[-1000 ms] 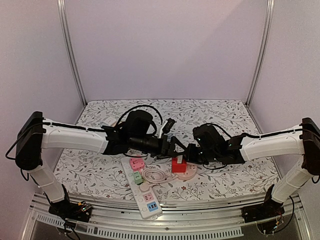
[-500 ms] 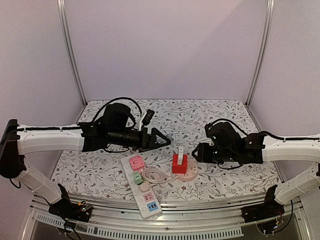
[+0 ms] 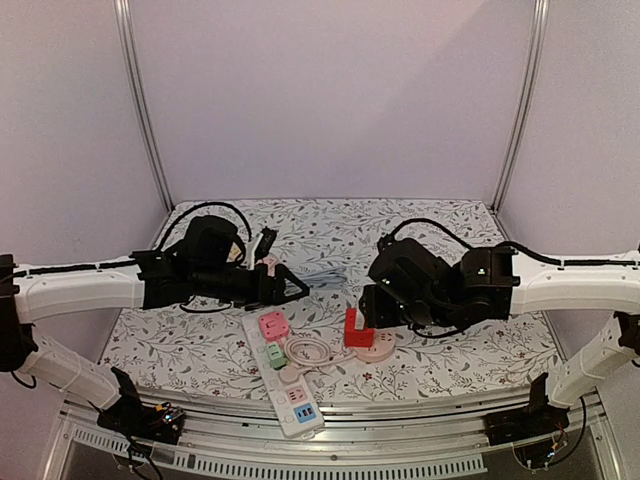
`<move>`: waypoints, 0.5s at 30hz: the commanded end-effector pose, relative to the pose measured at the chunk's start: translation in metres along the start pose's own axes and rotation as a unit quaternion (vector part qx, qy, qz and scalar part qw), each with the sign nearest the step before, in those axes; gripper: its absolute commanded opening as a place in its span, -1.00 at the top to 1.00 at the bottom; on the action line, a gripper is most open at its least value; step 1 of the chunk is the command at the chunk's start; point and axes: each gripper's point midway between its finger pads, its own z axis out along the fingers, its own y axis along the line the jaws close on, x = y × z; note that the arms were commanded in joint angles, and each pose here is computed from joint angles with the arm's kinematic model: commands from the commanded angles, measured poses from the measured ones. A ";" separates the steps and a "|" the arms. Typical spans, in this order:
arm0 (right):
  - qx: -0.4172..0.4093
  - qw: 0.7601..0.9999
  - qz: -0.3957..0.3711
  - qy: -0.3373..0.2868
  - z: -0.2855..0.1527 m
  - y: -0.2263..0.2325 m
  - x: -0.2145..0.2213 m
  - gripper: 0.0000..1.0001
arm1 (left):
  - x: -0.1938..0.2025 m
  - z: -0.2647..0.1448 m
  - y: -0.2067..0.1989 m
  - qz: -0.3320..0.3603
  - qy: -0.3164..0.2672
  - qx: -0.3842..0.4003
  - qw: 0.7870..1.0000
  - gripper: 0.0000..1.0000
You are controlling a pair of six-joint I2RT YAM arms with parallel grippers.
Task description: Pull the plug off the socket
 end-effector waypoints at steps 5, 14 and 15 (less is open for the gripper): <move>0.065 0.996 -0.045 0.030 0.029 0.007 0.024 -0.11 | 0.011 -0.015 0.015 -0.006 -0.002 -0.019 1.000 -0.73; 0.098 0.993 -0.056 0.043 0.053 0.015 0.030 0.02 | 0.017 -0.021 0.013 -0.016 -0.006 -0.001 1.000 -0.73; 0.105 0.992 -0.057 0.040 0.054 0.015 0.029 0.04 | 0.017 -0.022 0.013 -0.016 -0.007 0.001 1.000 -0.73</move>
